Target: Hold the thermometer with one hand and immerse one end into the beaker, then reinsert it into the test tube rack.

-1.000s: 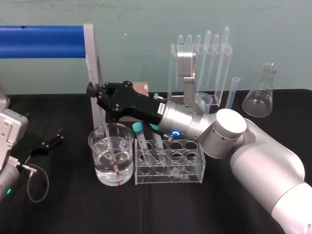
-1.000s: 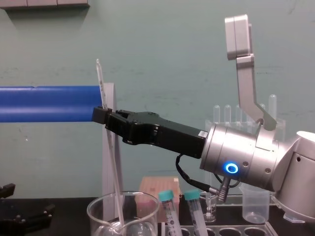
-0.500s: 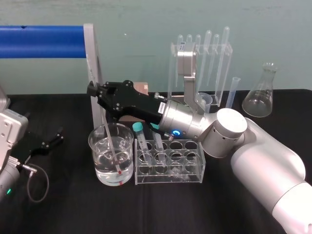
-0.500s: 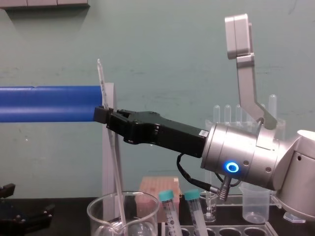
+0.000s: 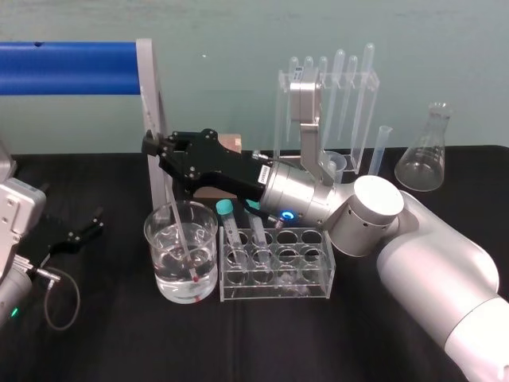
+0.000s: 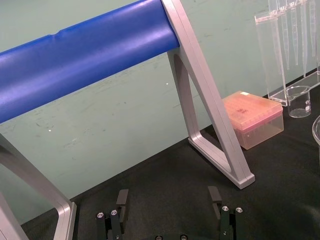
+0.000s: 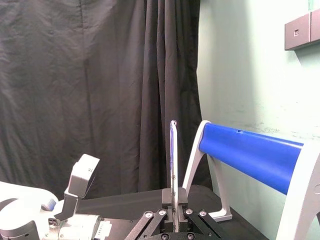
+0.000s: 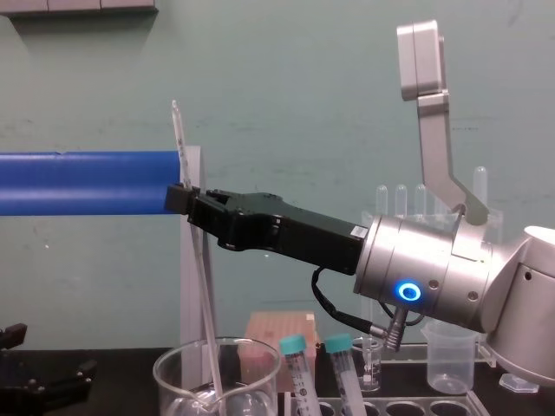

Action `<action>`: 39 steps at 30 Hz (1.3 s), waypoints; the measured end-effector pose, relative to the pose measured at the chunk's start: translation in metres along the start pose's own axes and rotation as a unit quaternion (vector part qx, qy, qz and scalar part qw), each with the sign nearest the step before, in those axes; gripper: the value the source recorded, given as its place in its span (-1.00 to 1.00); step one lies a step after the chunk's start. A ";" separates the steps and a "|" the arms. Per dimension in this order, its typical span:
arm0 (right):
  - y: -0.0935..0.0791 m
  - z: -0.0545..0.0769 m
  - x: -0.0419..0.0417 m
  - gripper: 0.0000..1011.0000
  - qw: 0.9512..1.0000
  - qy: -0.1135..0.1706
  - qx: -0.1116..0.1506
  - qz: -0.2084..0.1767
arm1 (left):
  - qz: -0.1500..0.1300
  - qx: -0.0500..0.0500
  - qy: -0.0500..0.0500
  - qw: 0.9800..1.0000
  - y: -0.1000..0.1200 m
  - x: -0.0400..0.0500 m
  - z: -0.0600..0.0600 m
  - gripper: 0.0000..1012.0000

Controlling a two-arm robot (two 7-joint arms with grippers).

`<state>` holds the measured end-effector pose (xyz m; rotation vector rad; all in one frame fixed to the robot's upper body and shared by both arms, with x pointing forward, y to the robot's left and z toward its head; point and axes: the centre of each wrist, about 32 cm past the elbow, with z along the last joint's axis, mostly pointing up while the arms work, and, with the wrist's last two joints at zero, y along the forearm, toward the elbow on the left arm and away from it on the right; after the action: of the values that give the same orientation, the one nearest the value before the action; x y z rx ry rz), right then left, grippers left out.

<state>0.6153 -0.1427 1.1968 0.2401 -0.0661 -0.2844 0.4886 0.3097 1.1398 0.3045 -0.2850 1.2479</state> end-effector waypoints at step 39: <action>-0.002 0.000 -0.0037 -0.90 1.000 0.001 -0.002 0.001 | 0.000 0.000 0.000 1.000 0.000 0.0000 0.000 0.99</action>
<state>0.6112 -0.1436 1.1966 0.2369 -0.0647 -0.2832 0.4886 0.3096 1.1398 0.3045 -0.2850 1.2479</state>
